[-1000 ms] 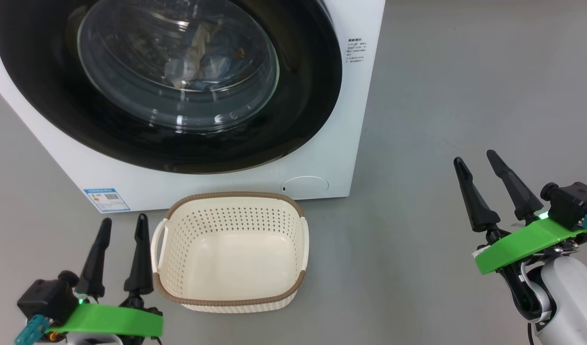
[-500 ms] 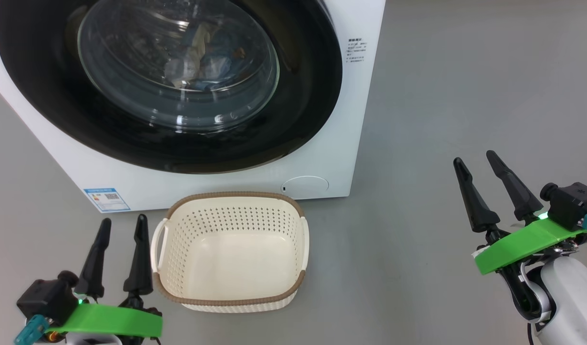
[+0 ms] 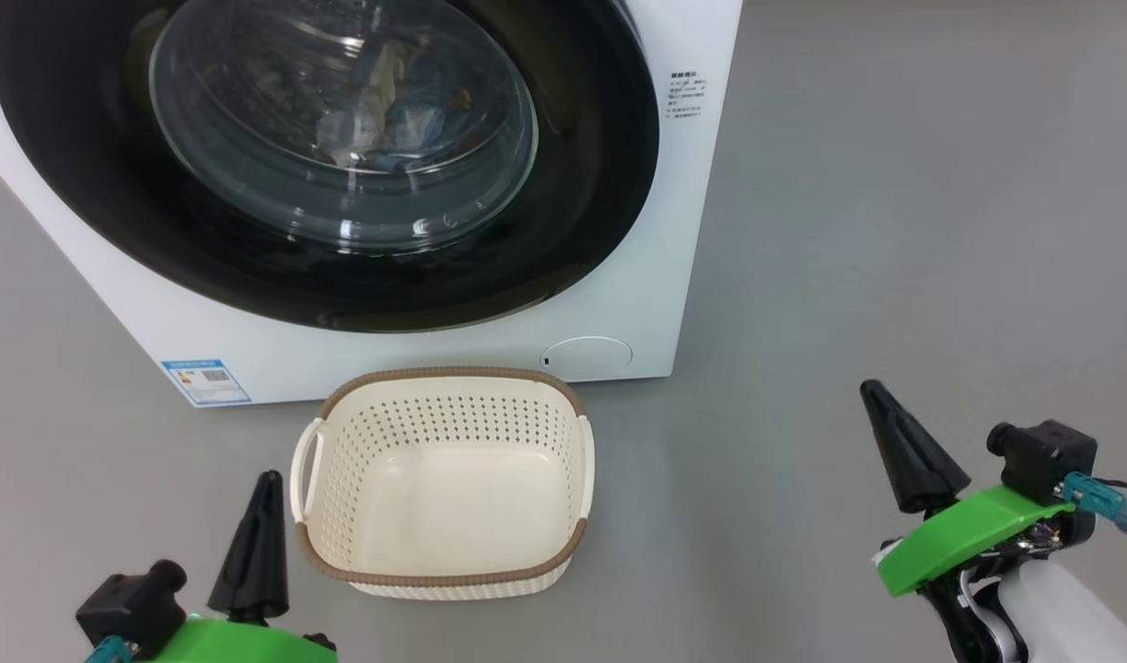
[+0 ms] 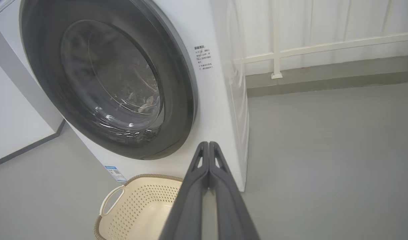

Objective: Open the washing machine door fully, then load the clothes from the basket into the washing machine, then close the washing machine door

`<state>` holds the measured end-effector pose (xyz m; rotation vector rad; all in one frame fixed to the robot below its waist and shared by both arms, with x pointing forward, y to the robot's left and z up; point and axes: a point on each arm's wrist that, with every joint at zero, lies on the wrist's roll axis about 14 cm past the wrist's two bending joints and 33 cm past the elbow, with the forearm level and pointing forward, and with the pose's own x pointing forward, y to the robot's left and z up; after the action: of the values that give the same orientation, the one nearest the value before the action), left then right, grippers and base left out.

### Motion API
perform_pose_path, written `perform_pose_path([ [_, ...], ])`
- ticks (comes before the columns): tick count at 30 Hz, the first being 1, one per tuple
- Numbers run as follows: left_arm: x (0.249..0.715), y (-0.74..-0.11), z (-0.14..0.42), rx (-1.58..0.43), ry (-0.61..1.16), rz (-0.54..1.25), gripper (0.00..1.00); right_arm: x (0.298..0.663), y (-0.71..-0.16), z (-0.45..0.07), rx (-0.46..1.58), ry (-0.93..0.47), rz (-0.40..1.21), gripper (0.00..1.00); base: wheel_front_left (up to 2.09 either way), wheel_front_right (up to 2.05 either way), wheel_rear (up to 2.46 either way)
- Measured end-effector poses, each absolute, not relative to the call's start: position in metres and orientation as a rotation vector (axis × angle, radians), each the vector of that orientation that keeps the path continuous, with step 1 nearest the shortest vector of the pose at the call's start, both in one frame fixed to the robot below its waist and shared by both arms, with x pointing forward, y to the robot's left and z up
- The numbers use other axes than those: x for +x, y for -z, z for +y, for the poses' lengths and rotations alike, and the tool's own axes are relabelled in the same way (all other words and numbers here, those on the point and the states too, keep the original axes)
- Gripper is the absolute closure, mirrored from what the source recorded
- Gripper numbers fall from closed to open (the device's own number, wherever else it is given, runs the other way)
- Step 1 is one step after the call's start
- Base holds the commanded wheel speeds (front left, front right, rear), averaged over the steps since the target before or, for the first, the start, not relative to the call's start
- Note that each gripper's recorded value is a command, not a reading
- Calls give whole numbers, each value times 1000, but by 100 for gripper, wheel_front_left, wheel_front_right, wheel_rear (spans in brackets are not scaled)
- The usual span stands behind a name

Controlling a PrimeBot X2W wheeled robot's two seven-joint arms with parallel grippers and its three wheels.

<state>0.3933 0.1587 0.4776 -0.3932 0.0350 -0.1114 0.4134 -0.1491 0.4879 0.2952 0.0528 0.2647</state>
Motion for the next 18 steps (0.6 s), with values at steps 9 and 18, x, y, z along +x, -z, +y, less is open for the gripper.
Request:
perform_pose_path([
  [9,393,-477,162,-471,88,50,100,415,-490,-155,376,-231,61,100,0,0,0],
  [18,393,-476,166,-551,62,59,100,417,-495,-158,469,-200,59,100,0,0,0],
])
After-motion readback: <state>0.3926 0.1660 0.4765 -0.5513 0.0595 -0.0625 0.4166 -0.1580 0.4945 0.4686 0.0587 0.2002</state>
